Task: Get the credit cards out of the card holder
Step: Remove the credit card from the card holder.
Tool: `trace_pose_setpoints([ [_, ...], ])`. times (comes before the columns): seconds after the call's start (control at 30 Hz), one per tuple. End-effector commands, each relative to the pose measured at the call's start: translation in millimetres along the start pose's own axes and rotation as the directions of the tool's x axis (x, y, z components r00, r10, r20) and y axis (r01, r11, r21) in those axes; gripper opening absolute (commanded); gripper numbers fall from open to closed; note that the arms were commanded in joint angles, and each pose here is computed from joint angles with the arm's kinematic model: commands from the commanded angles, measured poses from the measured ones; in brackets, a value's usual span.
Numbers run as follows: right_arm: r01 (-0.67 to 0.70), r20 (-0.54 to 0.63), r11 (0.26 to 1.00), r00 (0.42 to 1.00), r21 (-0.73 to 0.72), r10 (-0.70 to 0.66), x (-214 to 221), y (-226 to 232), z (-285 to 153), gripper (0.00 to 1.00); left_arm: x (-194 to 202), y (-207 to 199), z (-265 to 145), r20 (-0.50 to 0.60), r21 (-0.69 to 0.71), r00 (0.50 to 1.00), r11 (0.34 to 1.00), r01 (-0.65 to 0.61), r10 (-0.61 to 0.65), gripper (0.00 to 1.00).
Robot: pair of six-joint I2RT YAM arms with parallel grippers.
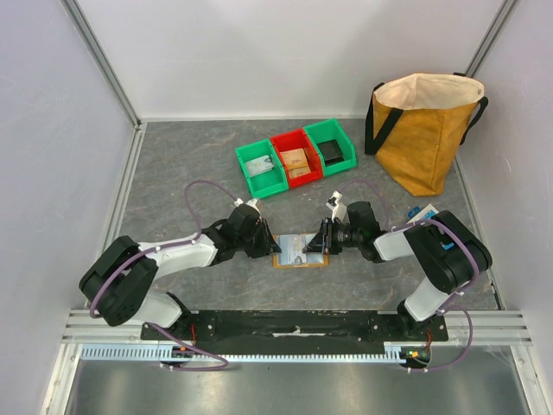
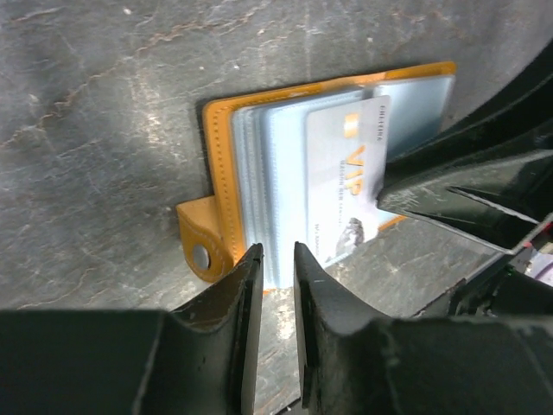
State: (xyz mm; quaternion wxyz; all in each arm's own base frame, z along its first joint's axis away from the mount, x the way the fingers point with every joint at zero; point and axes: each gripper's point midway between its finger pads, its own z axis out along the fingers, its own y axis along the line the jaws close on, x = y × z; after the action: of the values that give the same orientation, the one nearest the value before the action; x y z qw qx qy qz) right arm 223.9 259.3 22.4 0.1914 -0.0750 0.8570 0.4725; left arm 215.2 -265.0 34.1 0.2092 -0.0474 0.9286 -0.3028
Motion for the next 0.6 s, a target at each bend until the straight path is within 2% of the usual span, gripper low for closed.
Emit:
trace_pose_setpoints([
  [0.0,0.008,0.019,1.000,1.000,0.009,-0.009,-6.9,-2.8,3.1,0.31,-15.7,-36.4,-15.9,0.027,0.104,0.999,0.994,-0.026,0.023,0.27],
  [0.17,0.011,0.018,1.000,1.000,-0.005,-0.011,-6.8,-0.4,3.1,0.31,-17.4,-43.9,-7.6,0.003,0.112,0.999,0.993,-0.046,0.046,0.26],
  [0.57,-0.003,0.021,0.999,1.000,-0.037,0.004,-8.2,4.0,5.6,0.31,10.3,-5.6,20.6,-0.083,0.009,0.996,1.000,-0.022,0.023,0.13],
])
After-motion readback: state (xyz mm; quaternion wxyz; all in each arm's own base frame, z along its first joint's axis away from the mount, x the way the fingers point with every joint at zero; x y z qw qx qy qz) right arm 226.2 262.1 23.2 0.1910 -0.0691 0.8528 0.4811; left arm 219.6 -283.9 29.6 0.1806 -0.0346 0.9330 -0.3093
